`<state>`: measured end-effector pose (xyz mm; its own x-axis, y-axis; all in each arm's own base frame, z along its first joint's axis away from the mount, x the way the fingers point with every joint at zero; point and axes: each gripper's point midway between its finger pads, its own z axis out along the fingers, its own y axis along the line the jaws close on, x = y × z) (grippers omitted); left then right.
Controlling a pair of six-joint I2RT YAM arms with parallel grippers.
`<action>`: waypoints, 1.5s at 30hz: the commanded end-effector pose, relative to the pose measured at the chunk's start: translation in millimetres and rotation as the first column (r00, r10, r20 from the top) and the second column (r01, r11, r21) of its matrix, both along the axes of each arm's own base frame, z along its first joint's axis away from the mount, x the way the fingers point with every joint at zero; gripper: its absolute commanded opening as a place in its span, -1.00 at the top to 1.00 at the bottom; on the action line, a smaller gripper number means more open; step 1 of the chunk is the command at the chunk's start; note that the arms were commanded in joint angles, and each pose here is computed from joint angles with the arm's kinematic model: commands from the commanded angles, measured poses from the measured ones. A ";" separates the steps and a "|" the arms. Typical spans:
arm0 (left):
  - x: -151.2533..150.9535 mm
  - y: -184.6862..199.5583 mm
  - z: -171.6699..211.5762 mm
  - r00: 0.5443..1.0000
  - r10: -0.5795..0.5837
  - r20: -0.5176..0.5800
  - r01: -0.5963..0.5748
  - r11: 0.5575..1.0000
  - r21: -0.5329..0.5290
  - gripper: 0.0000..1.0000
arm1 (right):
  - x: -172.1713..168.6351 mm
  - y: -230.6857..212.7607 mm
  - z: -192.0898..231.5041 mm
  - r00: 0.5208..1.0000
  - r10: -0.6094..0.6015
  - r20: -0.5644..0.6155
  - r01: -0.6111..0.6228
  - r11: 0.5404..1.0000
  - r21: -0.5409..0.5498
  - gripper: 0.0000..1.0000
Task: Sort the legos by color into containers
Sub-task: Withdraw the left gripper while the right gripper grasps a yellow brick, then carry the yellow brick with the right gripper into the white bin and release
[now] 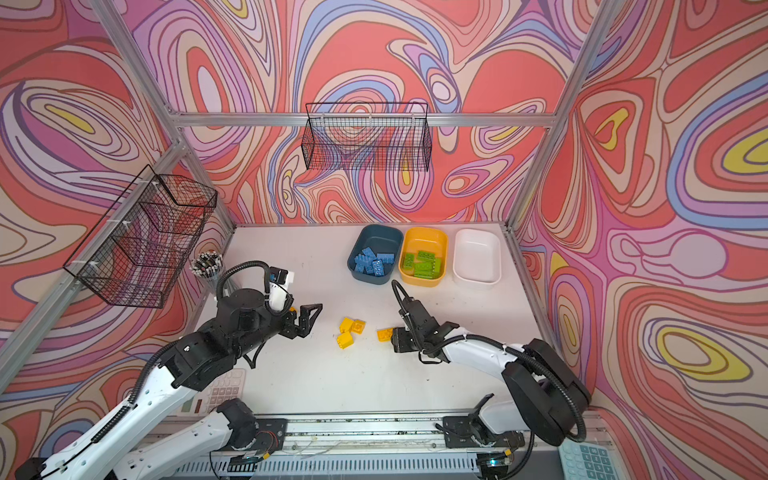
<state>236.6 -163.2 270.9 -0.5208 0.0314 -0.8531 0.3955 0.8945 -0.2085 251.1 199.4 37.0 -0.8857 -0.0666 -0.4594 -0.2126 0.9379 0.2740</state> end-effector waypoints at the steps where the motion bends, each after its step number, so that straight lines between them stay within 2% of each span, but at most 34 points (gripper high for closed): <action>1: -4.6 3.4 -8.1 1.000 0.008 -0.022 -0.008 1.000 0.008 -0.81 | 5.9 -7.7 -1.8 0.999 -0.021 0.033 0.024 0.995 -0.095 -0.19; 8: -4.0 3.6 -9.5 1.000 0.009 -0.021 -0.009 1.000 0.012 -0.81 | 6.2 -5.9 -7.0 0.999 -0.010 0.046 0.018 0.985 -0.172 -0.06; 13: -5.6 4.1 -6.7 1.000 0.007 -0.019 -0.007 1.000 0.007 -0.81 | 9.6 -2.0 -4.3 0.998 -0.007 0.055 0.017 0.984 -0.175 0.09; 17: -8.1 4.5 -5.3 1.000 0.001 -0.021 -0.001 1.000 0.002 -0.81 | 10.5 0.2 -4.3 0.999 0.002 0.054 0.008 0.984 -0.176 0.12; 23: -10.5 7.0 -2.6 1.000 0.002 -0.017 -0.002 1.000 0.001 -0.81 | 11.6 3.8 -3.4 0.999 0.003 0.048 0.005 0.986 -0.165 0.34; 29: -13.3 10.2 4.5 1.000 0.001 -0.004 -0.001 1.000 0.003 -0.81 | 13.2 2.8 5.2 0.998 -0.008 0.061 0.018 0.986 -0.163 0.41; 34: -17.5 13.6 9.7 1.000 -0.004 0.009 0.004 1.000 0.006 -0.81 | 19.2 3.6 29.2 0.997 -0.009 0.082 0.023 0.985 -0.172 0.41; 39: -23.2 15.8 8.9 1.000 -0.019 0.012 0.019 1.000 0.008 -0.82 | 38.3 -0.8 76.9 0.990 -0.022 0.139 0.049 0.980 -0.195 0.41; 45: -30.0 16.1 -8.4 0.998 -0.055 -0.027 0.056 0.997 0.055 -0.82 | 77.3 -28.3 120.2 0.985 -0.106 0.134 0.123 0.985 -0.125 0.40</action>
<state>215.5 -148.8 274.6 -0.5114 0.0502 -0.8579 0.4167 0.8875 -0.1965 323.2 196.5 149.4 -0.8009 -0.0492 -0.5968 -0.1632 0.9768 0.1384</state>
